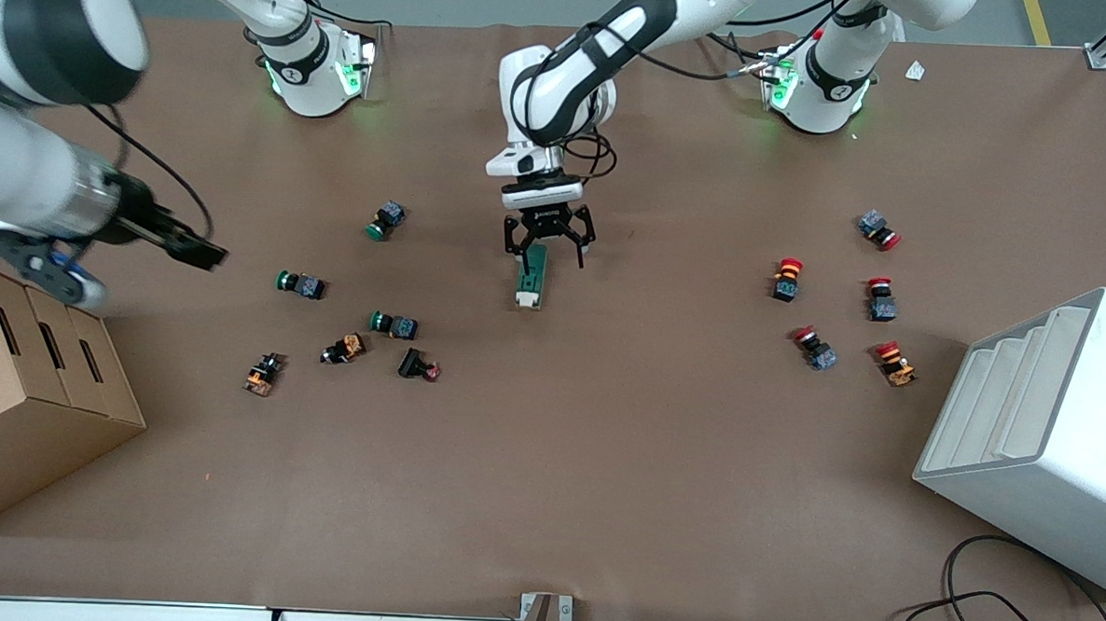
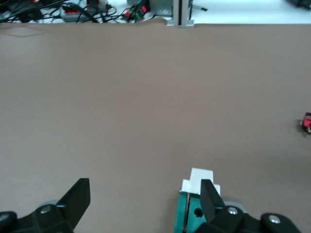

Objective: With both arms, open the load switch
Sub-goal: 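Hold the switch base with the left gripper while the right gripper approaches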

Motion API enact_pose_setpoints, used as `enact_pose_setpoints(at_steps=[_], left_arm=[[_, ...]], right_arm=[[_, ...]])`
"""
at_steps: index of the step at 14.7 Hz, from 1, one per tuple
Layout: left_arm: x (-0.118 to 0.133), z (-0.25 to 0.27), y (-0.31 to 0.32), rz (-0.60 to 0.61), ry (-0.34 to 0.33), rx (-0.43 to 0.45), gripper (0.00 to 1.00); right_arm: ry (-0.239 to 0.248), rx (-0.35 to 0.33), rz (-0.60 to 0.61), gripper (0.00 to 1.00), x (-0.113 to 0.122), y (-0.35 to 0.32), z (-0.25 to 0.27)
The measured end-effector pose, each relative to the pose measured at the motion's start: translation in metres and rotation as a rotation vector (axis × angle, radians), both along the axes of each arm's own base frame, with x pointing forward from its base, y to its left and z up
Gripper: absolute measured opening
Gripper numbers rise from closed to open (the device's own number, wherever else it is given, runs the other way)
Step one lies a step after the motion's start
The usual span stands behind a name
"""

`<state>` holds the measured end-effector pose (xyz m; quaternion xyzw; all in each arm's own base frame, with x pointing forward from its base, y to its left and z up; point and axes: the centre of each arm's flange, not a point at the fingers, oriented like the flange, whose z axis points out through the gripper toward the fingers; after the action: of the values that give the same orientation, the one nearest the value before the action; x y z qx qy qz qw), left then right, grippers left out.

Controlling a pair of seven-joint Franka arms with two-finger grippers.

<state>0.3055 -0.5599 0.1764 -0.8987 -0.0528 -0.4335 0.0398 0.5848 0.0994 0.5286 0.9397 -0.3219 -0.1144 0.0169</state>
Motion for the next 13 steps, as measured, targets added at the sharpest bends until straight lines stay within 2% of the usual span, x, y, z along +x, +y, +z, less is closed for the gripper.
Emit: enact_pose_setpoints(at_steps=[4,9,11,13], left_arm=[[-0.028,-0.033,-0.007,-0.051,-0.005,-0.01,1.0],[-0.045,-0.029,-0.02,-0.107,-0.031,-0.024,0.99],[-0.05,-0.033,-0.02,-0.119,-0.034,-0.021,0.99],[-0.056,-0.042,-0.019,-0.139,-0.034,-0.01,0.99]], right_arm=[[0.009,-0.076,-0.228,1.0,0.015,0.08,-0.059],[0.031,-0.164,-0.401,1.0,0.029,0.169,-0.142],[0.036,-0.151,-0.492,1.0,0.034,0.201,-0.172],[0.011,-0.131,-0.582,1.0,0.038,0.235,-0.208]])
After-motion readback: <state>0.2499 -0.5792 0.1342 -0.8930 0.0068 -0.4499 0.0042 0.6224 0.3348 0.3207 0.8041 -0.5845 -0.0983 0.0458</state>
